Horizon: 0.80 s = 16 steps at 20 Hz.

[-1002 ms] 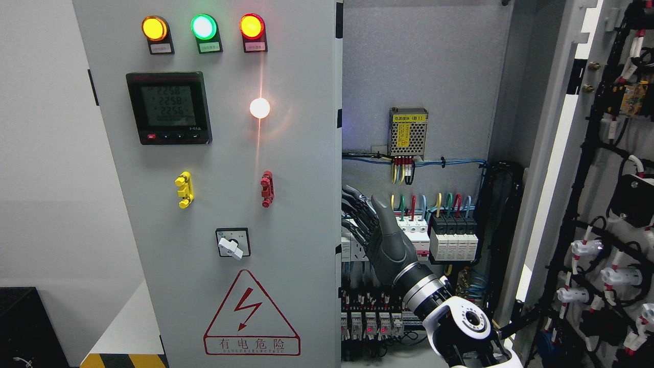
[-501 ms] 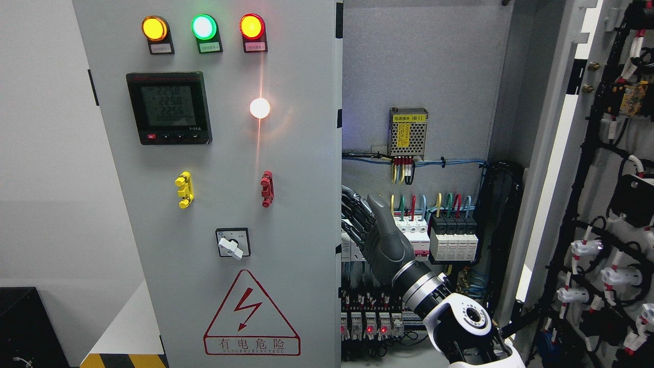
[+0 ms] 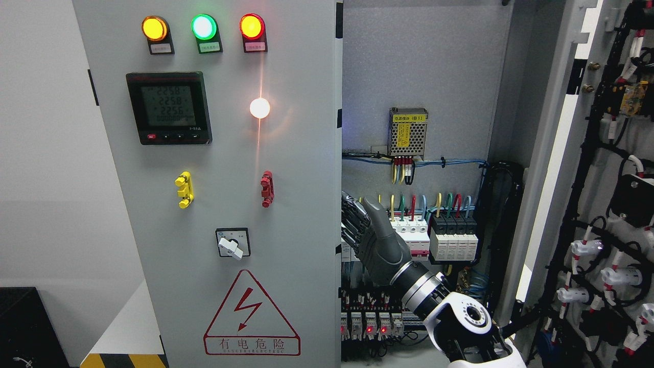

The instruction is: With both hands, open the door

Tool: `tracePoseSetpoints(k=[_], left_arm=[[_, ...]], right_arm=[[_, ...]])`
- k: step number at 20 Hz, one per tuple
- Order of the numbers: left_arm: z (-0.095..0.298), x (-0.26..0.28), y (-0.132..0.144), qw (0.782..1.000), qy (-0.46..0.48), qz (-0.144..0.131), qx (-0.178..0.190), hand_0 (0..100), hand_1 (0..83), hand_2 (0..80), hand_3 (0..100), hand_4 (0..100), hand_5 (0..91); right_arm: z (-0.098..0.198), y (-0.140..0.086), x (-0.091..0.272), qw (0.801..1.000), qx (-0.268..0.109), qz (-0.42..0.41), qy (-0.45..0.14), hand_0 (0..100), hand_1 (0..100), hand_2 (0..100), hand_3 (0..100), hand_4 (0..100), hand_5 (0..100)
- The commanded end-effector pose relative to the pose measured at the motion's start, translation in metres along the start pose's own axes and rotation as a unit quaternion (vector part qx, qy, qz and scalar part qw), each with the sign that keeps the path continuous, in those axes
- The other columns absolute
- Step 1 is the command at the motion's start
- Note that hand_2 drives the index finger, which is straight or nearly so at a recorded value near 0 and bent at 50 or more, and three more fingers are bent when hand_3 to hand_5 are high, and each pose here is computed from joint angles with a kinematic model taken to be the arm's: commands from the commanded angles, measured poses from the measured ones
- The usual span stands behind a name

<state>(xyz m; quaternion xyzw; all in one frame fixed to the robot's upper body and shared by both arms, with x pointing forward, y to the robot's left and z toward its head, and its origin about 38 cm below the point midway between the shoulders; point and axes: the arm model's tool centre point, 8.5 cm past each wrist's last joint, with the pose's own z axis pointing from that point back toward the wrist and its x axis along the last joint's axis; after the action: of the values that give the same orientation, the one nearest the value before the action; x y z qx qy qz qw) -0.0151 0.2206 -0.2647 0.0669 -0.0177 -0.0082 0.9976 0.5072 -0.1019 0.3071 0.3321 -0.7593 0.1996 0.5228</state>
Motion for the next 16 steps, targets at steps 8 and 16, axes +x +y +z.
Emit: tracePoseSetpoints(k=[8,16], left_arm=[[0.0000,0.0001,0.0000,1.000,0.000,0.000,0.000,0,0.0,0.0,0,0,0.0],[0.0000,0.0001,0.0000,1.000,0.000,0.000,0.000,0,0.0,0.0,0,0,0.0]], right_arm=[[-0.0030,0.0014,0.0002,0.999,0.033,-0.006,0.002,19,0,0,0,0,0],[-0.0009,0.0026,0.0003,0.999,0.052,-0.006,0.002,19,0,0,0,0,0]])
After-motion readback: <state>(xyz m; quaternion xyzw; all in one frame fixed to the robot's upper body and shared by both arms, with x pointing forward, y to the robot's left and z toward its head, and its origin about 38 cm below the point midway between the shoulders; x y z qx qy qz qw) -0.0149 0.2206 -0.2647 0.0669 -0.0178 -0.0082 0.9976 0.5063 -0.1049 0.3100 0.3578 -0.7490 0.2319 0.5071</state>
